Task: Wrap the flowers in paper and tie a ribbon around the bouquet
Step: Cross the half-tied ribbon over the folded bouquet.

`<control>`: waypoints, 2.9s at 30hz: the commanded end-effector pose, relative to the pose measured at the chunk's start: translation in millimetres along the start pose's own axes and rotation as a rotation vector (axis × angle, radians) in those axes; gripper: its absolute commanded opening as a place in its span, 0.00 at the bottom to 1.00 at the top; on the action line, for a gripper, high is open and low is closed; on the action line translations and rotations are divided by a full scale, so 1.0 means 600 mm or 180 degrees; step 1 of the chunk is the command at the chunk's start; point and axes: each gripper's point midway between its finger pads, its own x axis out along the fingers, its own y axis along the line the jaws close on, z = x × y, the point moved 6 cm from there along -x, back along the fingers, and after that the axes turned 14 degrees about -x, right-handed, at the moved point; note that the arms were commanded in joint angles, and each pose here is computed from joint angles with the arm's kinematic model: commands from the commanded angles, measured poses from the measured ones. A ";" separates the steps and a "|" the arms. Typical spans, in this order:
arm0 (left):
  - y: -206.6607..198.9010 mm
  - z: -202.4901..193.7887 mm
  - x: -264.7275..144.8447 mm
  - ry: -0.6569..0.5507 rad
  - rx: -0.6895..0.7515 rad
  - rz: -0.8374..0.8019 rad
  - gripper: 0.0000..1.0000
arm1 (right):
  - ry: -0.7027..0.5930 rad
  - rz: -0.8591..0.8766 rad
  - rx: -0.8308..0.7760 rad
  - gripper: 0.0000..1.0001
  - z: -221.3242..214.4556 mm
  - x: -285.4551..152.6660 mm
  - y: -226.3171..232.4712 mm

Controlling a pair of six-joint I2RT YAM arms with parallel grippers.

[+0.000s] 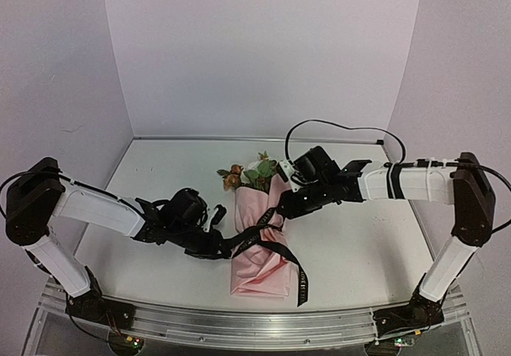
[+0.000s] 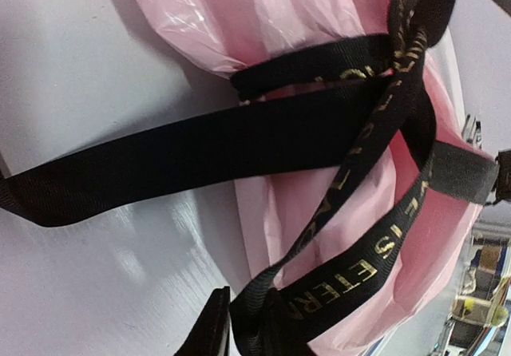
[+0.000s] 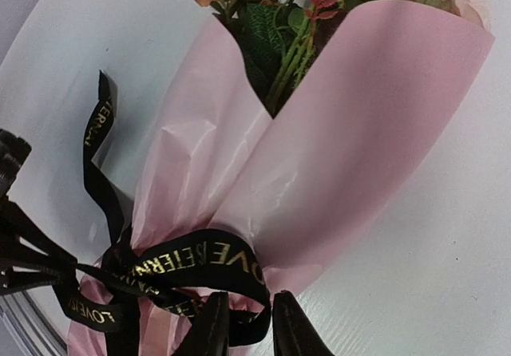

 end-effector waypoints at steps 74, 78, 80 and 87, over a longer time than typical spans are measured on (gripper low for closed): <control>-0.186 0.209 0.065 -0.0172 0.1668 -0.0040 0.51 | 0.0266 0.0072 0.0135 0.00 -0.095 -0.084 0.062; -0.179 0.206 0.076 -0.0136 0.1752 0.0113 0.52 | 0.0251 0.0012 0.0118 0.00 -0.099 -0.088 0.056; -0.178 0.203 0.082 -0.0110 0.1793 0.0145 0.51 | 0.0232 -0.0019 0.0112 0.00 -0.098 -0.088 0.052; -0.179 0.194 0.099 -0.0073 0.1859 0.0230 0.42 | 0.0210 -0.0002 0.0146 0.00 -0.085 -0.084 0.047</control>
